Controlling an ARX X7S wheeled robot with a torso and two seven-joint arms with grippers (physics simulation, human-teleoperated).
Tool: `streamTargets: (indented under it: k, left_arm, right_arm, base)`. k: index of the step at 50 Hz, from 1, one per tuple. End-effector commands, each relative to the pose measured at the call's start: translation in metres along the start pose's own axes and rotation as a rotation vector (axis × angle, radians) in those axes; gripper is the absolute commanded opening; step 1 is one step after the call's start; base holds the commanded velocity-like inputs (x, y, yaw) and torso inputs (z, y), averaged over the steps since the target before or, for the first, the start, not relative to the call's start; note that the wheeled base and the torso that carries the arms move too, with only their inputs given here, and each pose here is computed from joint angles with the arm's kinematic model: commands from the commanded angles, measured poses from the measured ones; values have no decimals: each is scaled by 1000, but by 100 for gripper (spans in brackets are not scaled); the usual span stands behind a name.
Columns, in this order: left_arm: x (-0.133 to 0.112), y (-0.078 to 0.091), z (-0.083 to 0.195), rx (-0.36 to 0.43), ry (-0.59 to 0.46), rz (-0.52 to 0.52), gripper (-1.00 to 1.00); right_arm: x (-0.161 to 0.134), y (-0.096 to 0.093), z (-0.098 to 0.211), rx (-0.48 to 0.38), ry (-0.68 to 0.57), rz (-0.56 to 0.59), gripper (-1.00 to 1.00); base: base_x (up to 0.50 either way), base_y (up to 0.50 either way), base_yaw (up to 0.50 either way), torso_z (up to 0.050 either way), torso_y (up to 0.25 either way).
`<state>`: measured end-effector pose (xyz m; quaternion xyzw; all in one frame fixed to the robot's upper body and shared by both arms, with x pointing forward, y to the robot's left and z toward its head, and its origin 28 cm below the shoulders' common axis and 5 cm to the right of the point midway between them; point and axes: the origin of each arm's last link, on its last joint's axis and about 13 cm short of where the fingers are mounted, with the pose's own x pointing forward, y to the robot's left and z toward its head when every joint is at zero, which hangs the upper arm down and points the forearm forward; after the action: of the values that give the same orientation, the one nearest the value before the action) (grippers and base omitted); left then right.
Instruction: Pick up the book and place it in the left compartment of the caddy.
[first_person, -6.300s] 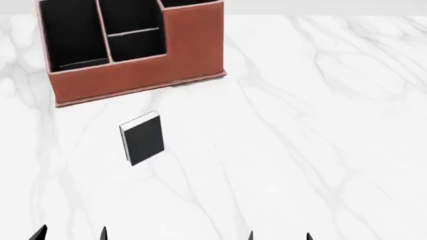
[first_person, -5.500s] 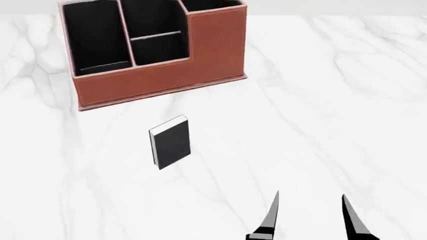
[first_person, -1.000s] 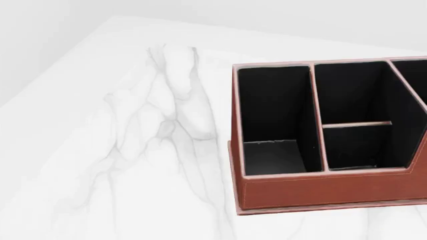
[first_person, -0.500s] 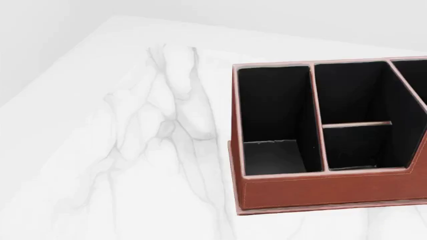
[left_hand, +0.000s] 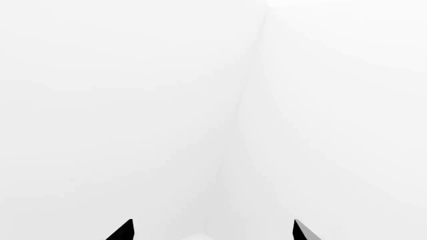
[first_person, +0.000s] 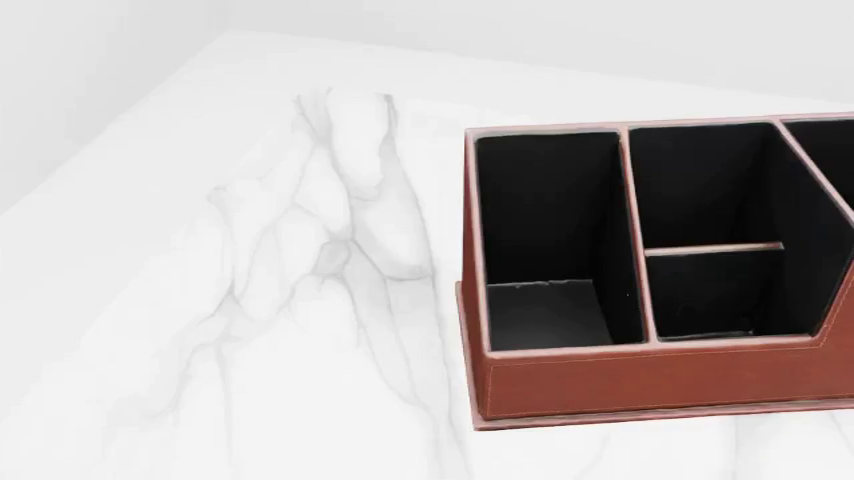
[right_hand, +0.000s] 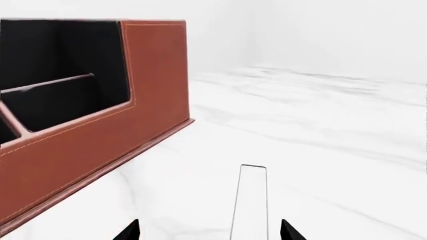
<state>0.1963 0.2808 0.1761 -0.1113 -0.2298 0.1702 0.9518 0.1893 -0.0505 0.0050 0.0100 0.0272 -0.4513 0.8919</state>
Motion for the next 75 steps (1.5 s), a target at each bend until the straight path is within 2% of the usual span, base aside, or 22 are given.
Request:
streamTargets:
  k: [1, 15, 36, 46, 47, 65, 66, 75]
  left_arm:
    - [0, 0, 0, 2, 2, 1, 100]
    - [1, 0, 0, 3, 1, 2, 100]
    - [1, 1, 1, 4, 0, 5, 100]
    - [1, 1, 0, 5, -1, 7, 100]
    - [1, 1, 0, 5, 0, 7, 100]
    - [0, 2, 0, 7, -1, 6, 100]
    - [1, 2, 0, 7, -1, 5, 100]
    - [1, 1, -1, 12, 1, -1, 100]
  right_arm:
    - [-1, -3, -8, -15, 29, -9, 100]
    - [1, -8, -3, -5, 7, -52, 100]
    - [6, -6, -16, 10, 129, -27, 100]
    - [6, -8, -14, 19, 128, -46, 100]
    - [6, -8, -14, 46, 131, -39, 100]
    - [9, -10, -15, 32, 154, -81, 100]
    - [9, -10, -16, 39, 154, -76, -100]
    - [9, -10, -13, 34, 113, -75, -100]
  base:
    - [0, 0, 0, 0, 0]
    - [0, 0, 0, 0, 0]
    - [0, 0, 0, 0, 0]
    - [0, 0, 0, 0, 0]
    - [0, 0, 0, 0, 0]
    - [0, 0, 0, 0, 0]
    - [0, 0, 0, 0, 0]
    - [0, 0, 0, 0, 0]
